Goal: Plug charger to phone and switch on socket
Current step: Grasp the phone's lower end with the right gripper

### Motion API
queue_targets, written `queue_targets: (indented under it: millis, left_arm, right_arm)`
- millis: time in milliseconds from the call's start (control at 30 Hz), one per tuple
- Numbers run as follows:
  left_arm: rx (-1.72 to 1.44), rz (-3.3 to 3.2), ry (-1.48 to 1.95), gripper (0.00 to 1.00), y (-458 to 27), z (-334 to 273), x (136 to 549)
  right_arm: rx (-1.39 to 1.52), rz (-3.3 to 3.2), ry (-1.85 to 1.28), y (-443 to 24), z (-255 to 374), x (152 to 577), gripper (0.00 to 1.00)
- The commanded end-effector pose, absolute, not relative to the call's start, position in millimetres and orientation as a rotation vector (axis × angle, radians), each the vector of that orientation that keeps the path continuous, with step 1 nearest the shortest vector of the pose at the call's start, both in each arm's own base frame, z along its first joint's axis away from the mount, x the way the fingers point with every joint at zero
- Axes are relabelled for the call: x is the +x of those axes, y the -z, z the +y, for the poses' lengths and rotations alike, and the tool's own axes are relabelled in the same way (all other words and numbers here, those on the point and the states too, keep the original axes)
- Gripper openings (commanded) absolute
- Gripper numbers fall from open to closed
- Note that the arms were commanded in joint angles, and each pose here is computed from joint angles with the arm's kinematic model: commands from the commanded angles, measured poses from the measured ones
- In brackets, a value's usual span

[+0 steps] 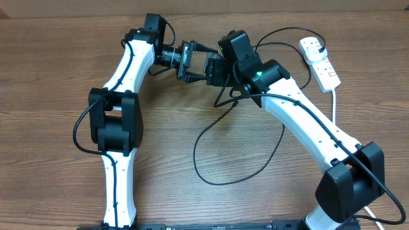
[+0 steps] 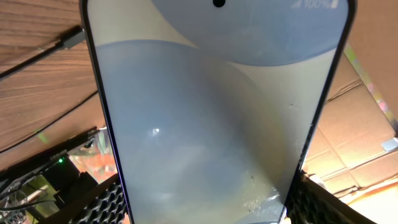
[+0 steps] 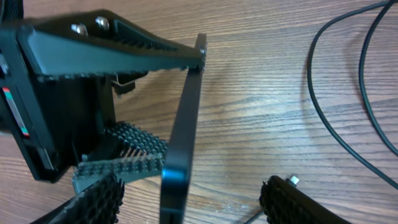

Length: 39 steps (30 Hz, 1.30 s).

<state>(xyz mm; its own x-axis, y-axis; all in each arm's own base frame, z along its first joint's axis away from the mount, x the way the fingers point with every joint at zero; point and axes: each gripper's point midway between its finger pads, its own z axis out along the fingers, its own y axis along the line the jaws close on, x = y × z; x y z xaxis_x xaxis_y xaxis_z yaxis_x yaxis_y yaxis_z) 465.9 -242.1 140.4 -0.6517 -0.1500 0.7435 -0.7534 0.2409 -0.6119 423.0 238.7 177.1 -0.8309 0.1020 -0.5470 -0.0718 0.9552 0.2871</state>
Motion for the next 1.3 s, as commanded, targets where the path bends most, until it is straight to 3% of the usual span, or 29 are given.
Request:
queue_targets:
  millis: [0,1267]
  left_arm:
    - [0.794,-1.976,-1.464,0.71,-150.1,-242.6,469.8]
    - [0.810,-1.991,-1.449,0.71,-146.8,-242.3,470.5]
  right_arm:
    - [0.045,2.483,-0.416,-188.4,242.7,429.0,0.68]
    - [0.087,2.432,-0.292,-176.6,245.0,441.7,0.47]
